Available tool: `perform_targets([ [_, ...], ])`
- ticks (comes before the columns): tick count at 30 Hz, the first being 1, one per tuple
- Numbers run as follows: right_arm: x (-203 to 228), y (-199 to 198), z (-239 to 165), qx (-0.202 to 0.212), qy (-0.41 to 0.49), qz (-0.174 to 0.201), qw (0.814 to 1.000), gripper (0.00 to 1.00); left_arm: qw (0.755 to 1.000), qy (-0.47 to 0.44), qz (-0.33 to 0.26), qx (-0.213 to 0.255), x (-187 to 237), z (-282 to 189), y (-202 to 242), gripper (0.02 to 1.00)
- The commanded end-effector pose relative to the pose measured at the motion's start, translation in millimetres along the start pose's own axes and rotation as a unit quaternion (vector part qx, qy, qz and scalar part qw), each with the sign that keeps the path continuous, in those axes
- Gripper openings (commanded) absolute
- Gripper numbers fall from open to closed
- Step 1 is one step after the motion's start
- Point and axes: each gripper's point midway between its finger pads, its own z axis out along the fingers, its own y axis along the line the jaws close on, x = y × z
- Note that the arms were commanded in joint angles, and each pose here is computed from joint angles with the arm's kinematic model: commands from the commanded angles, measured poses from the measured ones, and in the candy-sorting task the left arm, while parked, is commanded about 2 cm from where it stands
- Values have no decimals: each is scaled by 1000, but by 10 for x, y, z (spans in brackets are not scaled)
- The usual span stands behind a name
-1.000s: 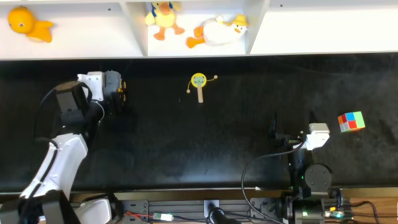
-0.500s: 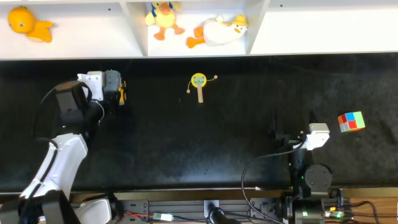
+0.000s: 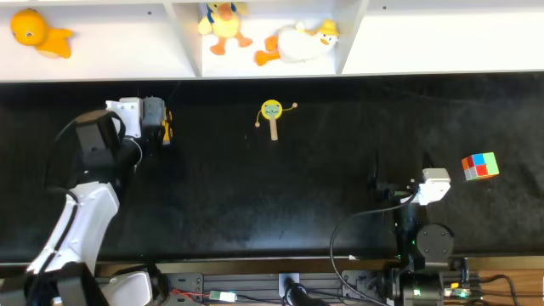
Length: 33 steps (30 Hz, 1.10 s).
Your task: Store Toys
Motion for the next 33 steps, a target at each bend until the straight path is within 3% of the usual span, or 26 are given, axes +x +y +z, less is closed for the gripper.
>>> perform_targets([
  [1, 40, -5, 3, 0, 1, 4, 1000, 993, 1000, -16, 4, -4, -120, -104, -19, 362],
  [33, 40, -5, 3, 0, 1, 4, 1000, 996, 997, -75, 19, -7, -368, -528, -114, 340],
])
